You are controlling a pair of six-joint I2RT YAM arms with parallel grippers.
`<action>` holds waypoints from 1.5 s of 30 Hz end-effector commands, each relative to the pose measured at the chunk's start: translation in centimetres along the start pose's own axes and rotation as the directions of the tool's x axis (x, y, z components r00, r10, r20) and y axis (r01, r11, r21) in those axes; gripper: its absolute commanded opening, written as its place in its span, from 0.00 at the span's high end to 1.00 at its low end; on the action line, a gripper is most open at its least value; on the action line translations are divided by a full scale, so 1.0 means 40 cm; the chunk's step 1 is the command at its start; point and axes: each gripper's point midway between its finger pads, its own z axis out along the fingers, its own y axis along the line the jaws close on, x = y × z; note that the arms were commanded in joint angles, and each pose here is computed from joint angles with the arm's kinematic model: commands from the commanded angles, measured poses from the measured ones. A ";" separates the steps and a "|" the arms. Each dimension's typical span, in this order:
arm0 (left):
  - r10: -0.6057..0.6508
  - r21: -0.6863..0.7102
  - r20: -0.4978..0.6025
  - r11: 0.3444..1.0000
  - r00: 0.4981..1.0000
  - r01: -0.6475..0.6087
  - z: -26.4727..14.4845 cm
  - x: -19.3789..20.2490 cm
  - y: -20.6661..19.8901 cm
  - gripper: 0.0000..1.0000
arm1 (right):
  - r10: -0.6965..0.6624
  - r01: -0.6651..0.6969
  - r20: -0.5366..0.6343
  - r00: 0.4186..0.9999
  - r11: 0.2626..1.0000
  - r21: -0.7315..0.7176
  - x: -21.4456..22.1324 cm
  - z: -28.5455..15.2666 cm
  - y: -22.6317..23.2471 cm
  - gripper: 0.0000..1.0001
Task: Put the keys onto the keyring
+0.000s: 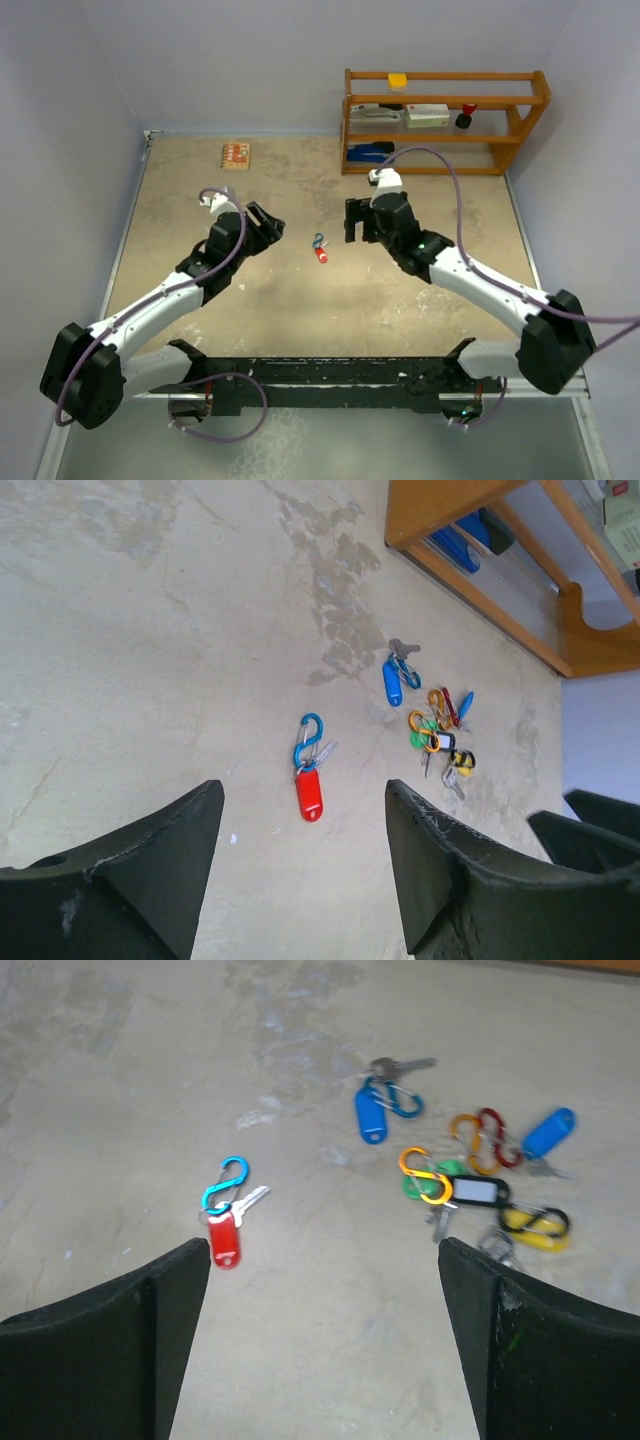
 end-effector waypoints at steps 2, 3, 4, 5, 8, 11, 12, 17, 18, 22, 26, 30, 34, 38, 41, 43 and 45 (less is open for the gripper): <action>0.043 -0.032 0.154 0.999 0.987 -0.039 -0.054 -0.114 -0.009 0.34 | 0.089 -0.111 0.105 0.990 0.969 0.222 -0.019 -0.081 -0.126 0.00; 0.048 -0.037 0.174 0.998 0.984 -0.042 -0.064 -0.130 -0.011 0.33 | 0.099 -0.124 0.110 0.989 0.960 0.251 -0.016 -0.093 -0.142 0.00; 0.058 -0.049 0.186 0.998 0.981 -0.050 -0.075 -0.142 -0.010 0.33 | 0.106 -0.134 0.114 0.988 0.953 0.273 -0.009 -0.100 -0.155 0.00; 0.066 -0.052 0.199 0.997 0.978 -0.056 -0.085 -0.153 -0.012 0.33 | 0.112 -0.142 0.122 0.986 0.948 0.284 -0.005 -0.106 -0.163 0.00; 0.086 -0.069 0.236 0.995 0.968 -0.071 -0.111 -0.184 -0.012 0.33 | 0.116 -0.149 0.134 0.984 0.951 0.269 -0.001 -0.111 -0.163 0.00; 0.097 -0.086 0.253 0.993 0.962 -0.078 -0.128 -0.202 -0.010 0.33 | 0.135 -0.173 0.144 0.980 0.941 0.292 0.000 -0.124 -0.176 0.00; 0.099 -0.088 0.256 0.993 0.962 -0.079 -0.133 -0.205 -0.010 0.33 | 0.141 -0.183 0.157 0.977 0.936 0.300 -0.001 -0.129 -0.182 0.00; 0.097 -0.092 0.275 0.993 0.957 -0.074 -0.144 -0.213 -0.003 0.33 | 0.133 -0.178 0.196 0.972 0.956 0.232 -0.016 -0.138 -0.164 0.00; 0.099 -0.091 0.271 0.993 0.958 -0.077 -0.142 -0.211 -0.005 0.33 | 0.130 -0.169 0.181 0.975 0.960 0.224 -0.015 -0.134 -0.157 0.00; 0.103 -0.091 0.251 0.992 0.962 -0.083 -0.131 -0.201 -0.007 0.33 | 0.115 -0.139 0.108 0.988 0.958 0.252 0.012 -0.116 -0.156 0.00; 0.099 -0.092 0.244 0.993 0.965 -0.079 -0.128 -0.194 -0.001 0.33 | 0.116 -0.143 0.117 0.986 0.958 0.249 0.010 -0.123 -0.159 0.00; 0.098 -0.090 0.249 0.993 0.964 -0.078 -0.132 -0.193 0.002 0.33 | 0.120 -0.157 0.163 0.979 0.957 0.242 -0.007 -0.137 -0.165 0.00; 0.089 -0.075 0.255 0.995 0.963 -0.072 -0.136 -0.199 -0.007 0.33 | 0.129 -0.168 0.175 0.976 0.958 0.232 -0.014 -0.148 -0.164 0.00; 0.092 -0.074 0.250 0.994 0.964 -0.076 -0.139 -0.194 -0.005 0.33 | 0.143 -0.191 0.208 0.968 0.954 0.232 -0.018 -0.160 -0.173 0.00; 0.070 -0.048 0.266 0.997 0.962 -0.059 -0.143 -0.197 -0.009 0.33 | 0.171 -0.227 0.282 0.944 0.957 0.180 -0.027 -0.183 -0.174 0.00; 0.067 -0.043 0.265 0.997 0.962 -0.057 -0.147 -0.197 -0.012 0.33 | 0.176 -0.214 0.321 0.931 0.973 0.088 -0.032 -0.196 -0.148 0.00; 0.068 -0.038 0.269 0.997 0.961 -0.060 -0.151 -0.198 -0.012 0.33 | 0.140 -0.133 0.359 0.923 0.990 -0.043 -0.041 -0.206 -0.100 0.00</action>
